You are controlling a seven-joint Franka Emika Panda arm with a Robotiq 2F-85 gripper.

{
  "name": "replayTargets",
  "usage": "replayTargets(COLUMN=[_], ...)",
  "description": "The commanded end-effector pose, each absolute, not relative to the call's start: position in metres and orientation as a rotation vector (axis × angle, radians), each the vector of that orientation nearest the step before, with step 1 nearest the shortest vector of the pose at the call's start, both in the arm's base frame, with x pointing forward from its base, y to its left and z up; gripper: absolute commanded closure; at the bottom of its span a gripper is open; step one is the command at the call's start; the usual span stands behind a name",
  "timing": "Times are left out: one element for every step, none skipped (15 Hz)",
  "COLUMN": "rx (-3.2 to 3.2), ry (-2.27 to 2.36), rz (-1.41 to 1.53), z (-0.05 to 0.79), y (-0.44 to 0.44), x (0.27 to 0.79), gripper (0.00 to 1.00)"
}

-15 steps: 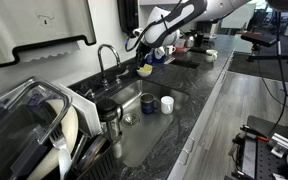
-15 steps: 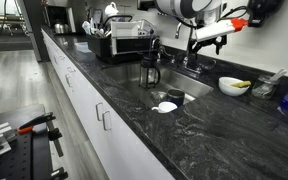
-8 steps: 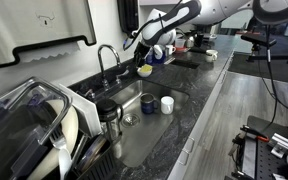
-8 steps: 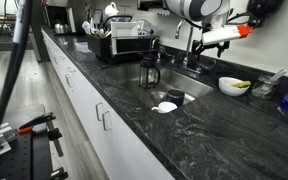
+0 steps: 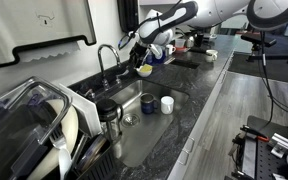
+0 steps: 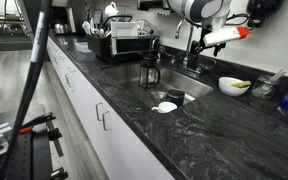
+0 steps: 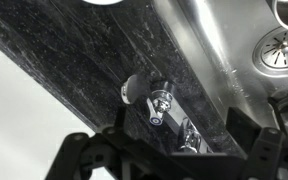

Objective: Open the tap

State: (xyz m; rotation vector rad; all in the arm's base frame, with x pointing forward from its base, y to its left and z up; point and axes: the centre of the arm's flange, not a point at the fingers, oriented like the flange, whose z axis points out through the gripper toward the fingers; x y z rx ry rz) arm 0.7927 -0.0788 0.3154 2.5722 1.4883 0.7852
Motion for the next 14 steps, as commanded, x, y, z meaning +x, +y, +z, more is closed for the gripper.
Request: replayTargets(rx=[2.490, 2.479, 2.477, 2.478, 2.480, 2.485, 2.493, 2.498, 2.501, 2.496, 2.494, 2.490, 2.492, 2.493], ry=[1.520, 1.517, 1.517, 1.512, 1.507, 1.503, 1.497, 1.490, 1.485, 1.477, 1.475, 1.469, 1.460, 1.447], rz=[0.808, 0.799, 0.793, 0.785, 0.779, 0.773, 0.769, 0.764, 0.766, 0.780, 0.791, 0.806, 0.818, 0.831], z=[0.312, 0.310, 0.309, 0.306, 0.304, 0.301, 0.298, 0.294, 0.291, 0.288, 0.285, 0.284, 0.282, 0.282], y=[-0.082, -0.083, -0.084, -0.086, -0.087, -0.089, -0.091, -0.092, -0.094, -0.094, -0.094, -0.093, -0.092, -0.091], x=[0.805, 0.806, 0.806, 0.808, 0.809, 0.810, 0.812, 0.814, 0.816, 0.818, 0.821, 0.824, 0.826, 0.829], gripper=[0.00, 0.00, 0.00, 0.00, 0.00, 0.00, 0.00, 0.00, 0.00, 0.00, 0.00, 0.00, 0.00, 0.00])
